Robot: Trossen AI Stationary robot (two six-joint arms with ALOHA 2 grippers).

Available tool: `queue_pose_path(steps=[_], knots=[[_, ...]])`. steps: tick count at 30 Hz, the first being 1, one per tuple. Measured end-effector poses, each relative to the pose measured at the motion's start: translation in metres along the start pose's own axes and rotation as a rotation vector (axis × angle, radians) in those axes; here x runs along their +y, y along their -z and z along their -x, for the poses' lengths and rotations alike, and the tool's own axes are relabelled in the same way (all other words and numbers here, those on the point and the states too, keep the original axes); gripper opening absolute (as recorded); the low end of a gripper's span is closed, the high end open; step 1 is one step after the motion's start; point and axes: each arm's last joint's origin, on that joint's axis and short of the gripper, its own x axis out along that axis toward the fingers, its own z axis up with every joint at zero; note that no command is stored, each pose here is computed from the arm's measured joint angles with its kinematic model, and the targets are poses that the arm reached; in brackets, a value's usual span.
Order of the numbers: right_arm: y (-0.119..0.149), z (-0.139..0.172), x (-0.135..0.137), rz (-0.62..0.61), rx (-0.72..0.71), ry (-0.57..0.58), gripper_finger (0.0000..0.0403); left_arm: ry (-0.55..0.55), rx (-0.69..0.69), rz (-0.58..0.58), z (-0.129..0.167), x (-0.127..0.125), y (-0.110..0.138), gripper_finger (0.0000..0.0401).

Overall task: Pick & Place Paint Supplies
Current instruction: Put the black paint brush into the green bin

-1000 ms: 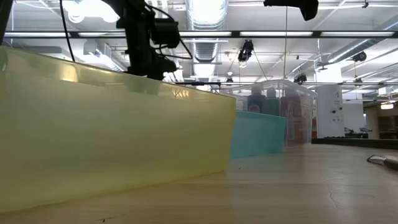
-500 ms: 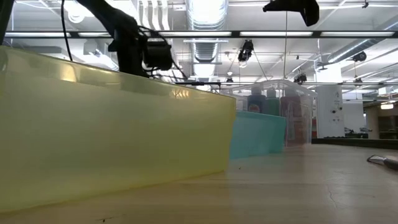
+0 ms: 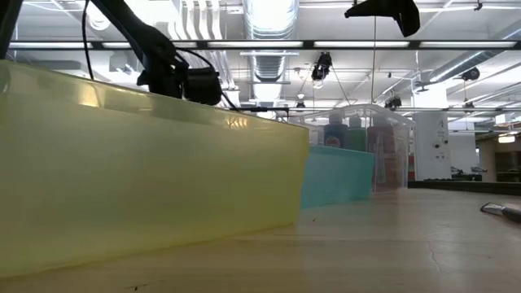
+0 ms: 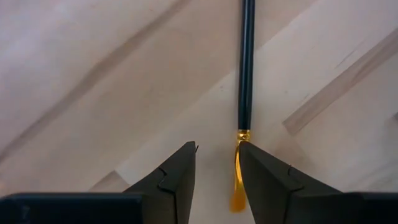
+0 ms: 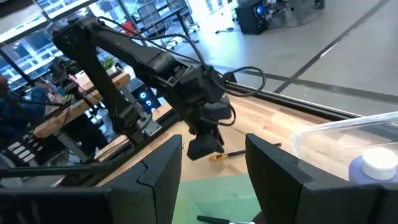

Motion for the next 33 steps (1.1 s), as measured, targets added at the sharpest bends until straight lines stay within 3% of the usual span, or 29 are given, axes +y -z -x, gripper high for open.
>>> queue_pose_path(steps=[17, 33], knots=[[-0.001, -0.001, -0.002, 0.001, -0.005, 0.013, 0.0171, 0.018, 0.043, -0.001, -0.011, -0.012, -0.001, 0.0132], [-0.001, -0.001, -0.002, 0.013, -0.001, 0.010, 0.0171, 0.065, -0.030, -0.021, 0.016, -0.034, -0.026, 0.0131]])
